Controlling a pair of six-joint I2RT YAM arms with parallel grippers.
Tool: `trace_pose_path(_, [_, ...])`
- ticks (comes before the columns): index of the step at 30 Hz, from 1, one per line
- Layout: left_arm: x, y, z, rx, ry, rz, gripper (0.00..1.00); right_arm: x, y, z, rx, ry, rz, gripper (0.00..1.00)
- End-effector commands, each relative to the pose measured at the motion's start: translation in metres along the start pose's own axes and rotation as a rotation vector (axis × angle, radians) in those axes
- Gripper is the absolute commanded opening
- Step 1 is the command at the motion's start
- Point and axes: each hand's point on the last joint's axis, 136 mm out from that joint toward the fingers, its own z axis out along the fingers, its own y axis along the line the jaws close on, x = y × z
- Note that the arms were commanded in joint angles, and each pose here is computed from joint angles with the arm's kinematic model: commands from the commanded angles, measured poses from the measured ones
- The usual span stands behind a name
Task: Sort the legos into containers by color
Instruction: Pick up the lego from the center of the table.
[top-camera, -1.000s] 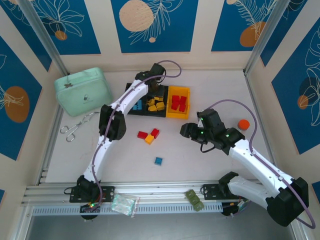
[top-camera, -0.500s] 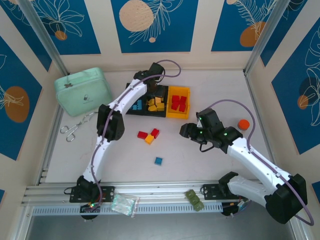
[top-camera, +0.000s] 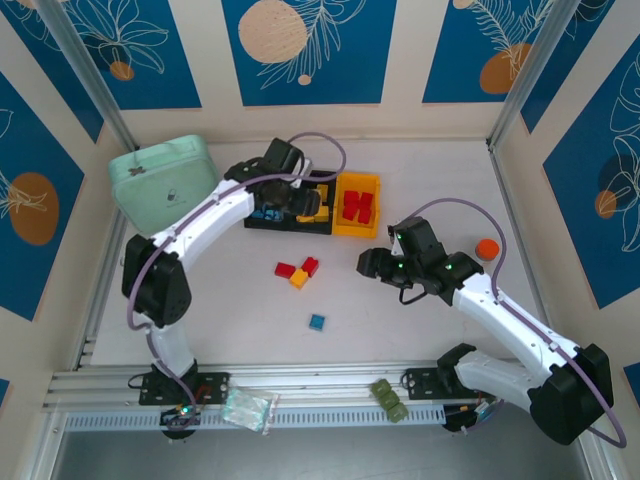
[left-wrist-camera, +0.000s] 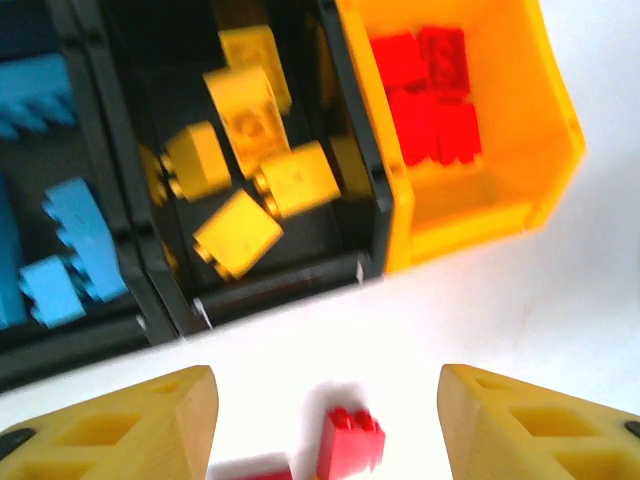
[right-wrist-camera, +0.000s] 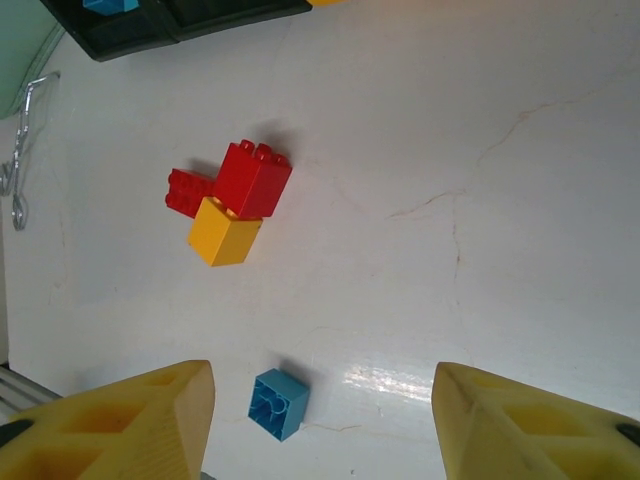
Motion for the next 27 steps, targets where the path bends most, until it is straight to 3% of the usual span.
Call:
trace_pose_path(1, [0.027, -0.024, 0.002, 0.157, 0.033, 0.069, 0.61, 0.008, 0.011, -0.007, -0.091, 0.015, -0.058, 0.63])
trace_pose_path(9, [0.081, -0.029, 0.012, 0.205, 0.095, 0.122, 0.68, 0.029, 0.009, -0.01, -0.154, 0.053, -0.085, 0.65])
trace_pose_path(13, [0.102, -0.027, 0.032, 0.16, 0.159, 0.175, 0.73, 0.036, 0.003, -0.01, -0.152, 0.056, -0.07, 0.65])
trace_pose_path(27, [0.124, -0.006, 0.091, -0.05, 0.261, 0.23, 0.74, 0.039, -0.002, -0.008, -0.137, 0.054, -0.061, 0.65])
